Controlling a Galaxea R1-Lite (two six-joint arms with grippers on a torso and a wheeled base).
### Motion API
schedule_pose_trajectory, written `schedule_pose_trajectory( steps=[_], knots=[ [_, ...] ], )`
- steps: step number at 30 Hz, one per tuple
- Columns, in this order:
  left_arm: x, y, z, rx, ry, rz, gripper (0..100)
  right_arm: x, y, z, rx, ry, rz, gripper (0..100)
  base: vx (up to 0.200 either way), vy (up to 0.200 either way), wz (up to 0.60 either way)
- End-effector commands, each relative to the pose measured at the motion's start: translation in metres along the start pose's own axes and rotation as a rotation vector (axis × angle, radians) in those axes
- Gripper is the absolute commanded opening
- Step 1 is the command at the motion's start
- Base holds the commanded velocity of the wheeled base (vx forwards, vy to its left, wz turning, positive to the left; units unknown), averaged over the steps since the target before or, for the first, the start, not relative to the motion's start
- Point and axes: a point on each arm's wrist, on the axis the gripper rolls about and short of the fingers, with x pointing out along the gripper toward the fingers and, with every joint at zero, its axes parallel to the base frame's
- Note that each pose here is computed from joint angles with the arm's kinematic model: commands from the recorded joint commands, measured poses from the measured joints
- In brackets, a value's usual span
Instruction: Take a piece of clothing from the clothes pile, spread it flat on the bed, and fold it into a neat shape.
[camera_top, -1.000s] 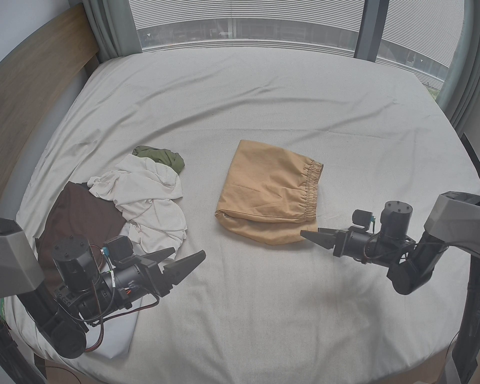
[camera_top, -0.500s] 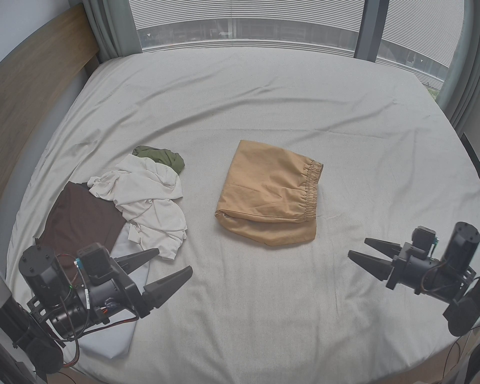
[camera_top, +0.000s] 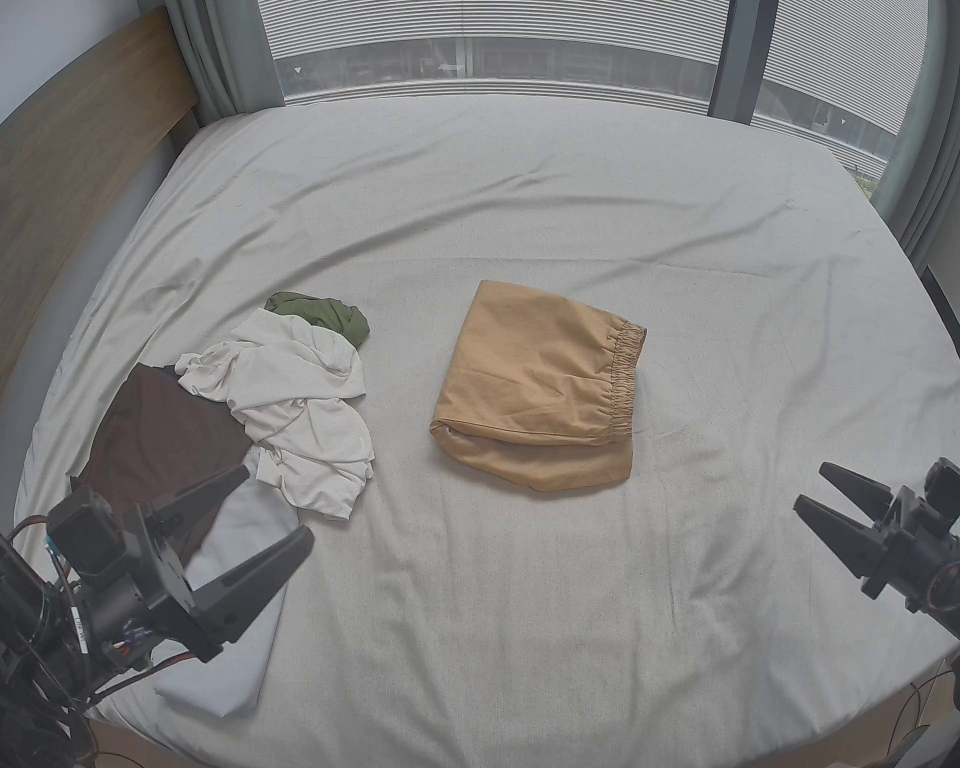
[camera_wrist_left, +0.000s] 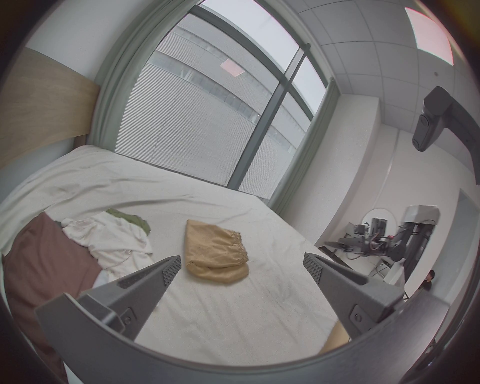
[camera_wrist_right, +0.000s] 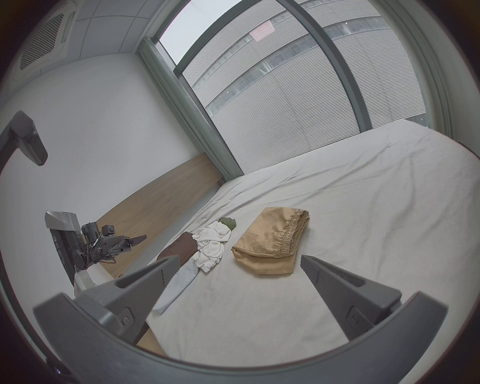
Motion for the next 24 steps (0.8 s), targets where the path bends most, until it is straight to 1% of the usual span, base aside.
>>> schedule_pose_trajectory(
  steps=[1,3,5,8,11,12,16,18,19,20,21,22,24],
  knots=[
    [-0.044,-0.009,0.011,0.012,-0.045,0.133,100,-0.064,0.025,0.004,-0.076,-0.127,-0.092,100,0.000,0.000,0.00],
    [-0.050,-0.010,0.010,0.009,-0.034,0.148,100,-0.070,0.028,0.001,-0.082,-0.126,-0.101,100,0.000,0.000,0.00],
    [-0.078,-0.017,0.005,-0.010,-0.003,0.178,100,-0.099,0.042,-0.017,-0.092,-0.127,-0.110,100,0.000,0.000,0.00],
    [-0.102,-0.021,-0.004,-0.017,0.027,0.210,100,-0.119,0.052,-0.029,-0.093,-0.128,-0.100,100,0.000,0.000,0.00],
    [-0.121,-0.024,-0.014,-0.013,0.033,0.262,100,-0.133,0.058,-0.039,-0.077,-0.101,-0.100,100,0.000,0.000,0.00],
    [-0.131,-0.027,-0.019,-0.009,0.026,0.283,100,-0.139,0.060,-0.046,-0.072,-0.090,-0.101,100,0.000,0.000,0.00],
    [-0.147,-0.031,-0.031,0.000,0.015,0.334,100,-0.139,0.057,-0.059,-0.073,-0.061,-0.121,100,0.000,0.000,0.00],
    [-0.154,-0.034,-0.037,0.012,-0.008,0.382,100,-0.138,0.054,-0.065,-0.082,-0.060,-0.145,100,0.000,0.000,0.00],
    [-0.157,-0.035,-0.039,0.021,-0.017,0.403,100,-0.137,0.052,-0.069,-0.097,-0.056,-0.175,100,0.000,0.000,0.00],
    [-0.157,-0.035,-0.039,0.021,-0.017,0.403,100,-0.137,0.052,-0.069,-0.097,-0.056,-0.175,100,0.000,0.000,0.00],
    [-0.162,-0.038,-0.046,0.064,-0.030,0.474,100,-0.140,0.052,-0.079,-0.145,-0.052,-0.238,100,0.000,0.000,0.00],
    [-0.163,-0.038,-0.049,0.083,-0.021,0.502,100,-0.140,0.051,-0.080,-0.165,-0.048,-0.280,100,0.000,0.000,0.00],
    [-0.164,-0.037,-0.052,0.118,0.007,0.560,100,-0.141,0.047,-0.077,-0.211,-0.077,-0.456,100,0.000,0.000,0.00]
  ],
)
